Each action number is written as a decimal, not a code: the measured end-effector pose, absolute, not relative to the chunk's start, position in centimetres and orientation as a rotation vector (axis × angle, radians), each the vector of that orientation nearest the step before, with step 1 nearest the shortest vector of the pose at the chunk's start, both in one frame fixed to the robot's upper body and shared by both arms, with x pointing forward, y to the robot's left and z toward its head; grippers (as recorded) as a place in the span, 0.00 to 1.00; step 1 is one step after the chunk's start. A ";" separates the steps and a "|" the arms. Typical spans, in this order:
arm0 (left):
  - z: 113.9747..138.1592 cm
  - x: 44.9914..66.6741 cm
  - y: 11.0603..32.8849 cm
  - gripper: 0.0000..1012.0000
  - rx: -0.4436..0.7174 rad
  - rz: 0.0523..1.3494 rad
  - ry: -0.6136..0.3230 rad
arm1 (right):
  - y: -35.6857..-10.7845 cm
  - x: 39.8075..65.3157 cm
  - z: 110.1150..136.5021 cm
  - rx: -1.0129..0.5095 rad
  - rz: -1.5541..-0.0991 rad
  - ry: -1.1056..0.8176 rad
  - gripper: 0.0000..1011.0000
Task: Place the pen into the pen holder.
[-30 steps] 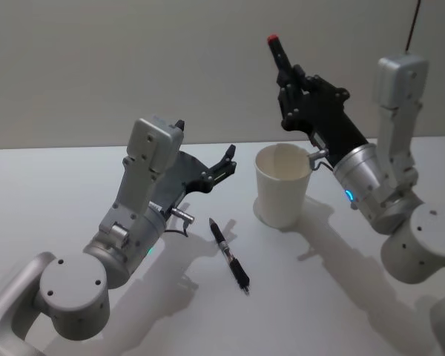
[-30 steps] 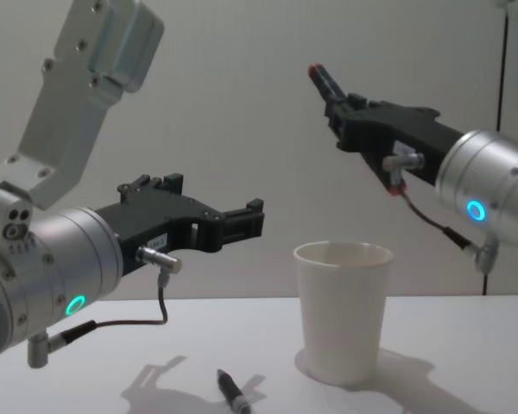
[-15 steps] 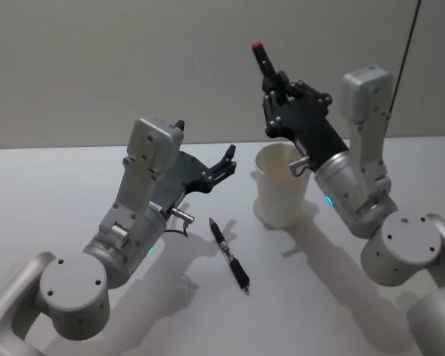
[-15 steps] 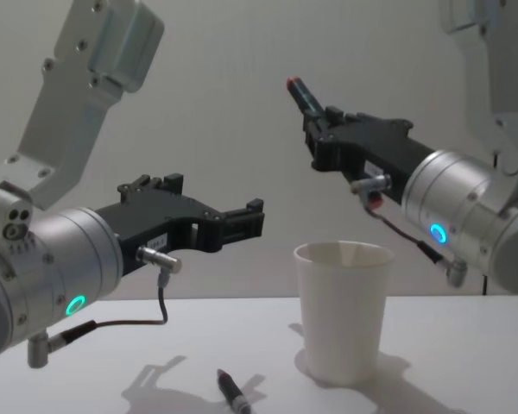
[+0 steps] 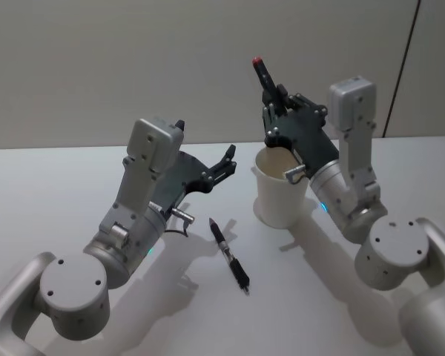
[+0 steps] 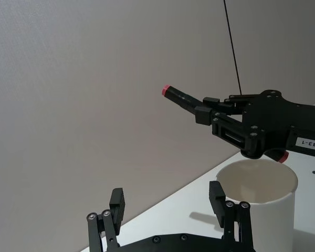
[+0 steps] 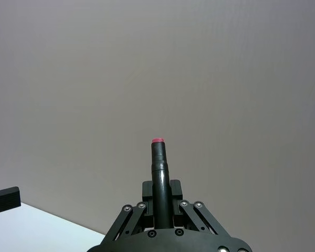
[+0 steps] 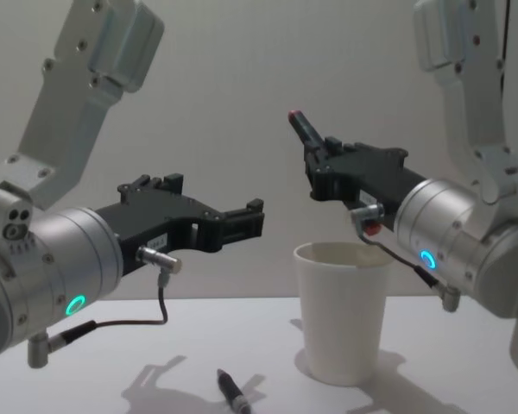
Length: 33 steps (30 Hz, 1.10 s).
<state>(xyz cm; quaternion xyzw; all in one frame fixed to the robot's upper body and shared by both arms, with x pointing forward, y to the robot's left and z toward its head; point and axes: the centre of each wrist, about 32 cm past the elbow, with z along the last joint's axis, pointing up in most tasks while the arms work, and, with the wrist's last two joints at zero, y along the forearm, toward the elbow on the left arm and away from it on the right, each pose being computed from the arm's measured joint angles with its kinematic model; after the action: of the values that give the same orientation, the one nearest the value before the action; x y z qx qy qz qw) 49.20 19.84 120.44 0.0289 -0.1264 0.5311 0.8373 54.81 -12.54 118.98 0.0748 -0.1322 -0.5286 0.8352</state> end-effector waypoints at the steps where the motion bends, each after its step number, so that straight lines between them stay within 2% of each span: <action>1: 120.4 49.2 19.8 0.99 0.061 1.124 -0.268 | -12.5 54.9 118.9 0.155 -1.121 -0.279 0.18; 15: 120.4 49.2 19.8 0.99 0.061 1.124 -0.268 | -12.0 55.5 118.3 0.129 -1.121 -0.269 0.18; 33: 120.4 49.2 19.8 0.99 0.061 1.124 -0.268 | -12.3 55.0 117.8 0.107 -1.120 -0.261 0.18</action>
<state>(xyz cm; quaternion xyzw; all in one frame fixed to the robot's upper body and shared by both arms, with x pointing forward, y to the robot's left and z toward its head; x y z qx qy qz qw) 49.20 19.84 120.44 0.0289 -0.1264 0.5310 0.8374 55.03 -12.32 117.79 0.0508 -0.1235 -0.5292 0.8379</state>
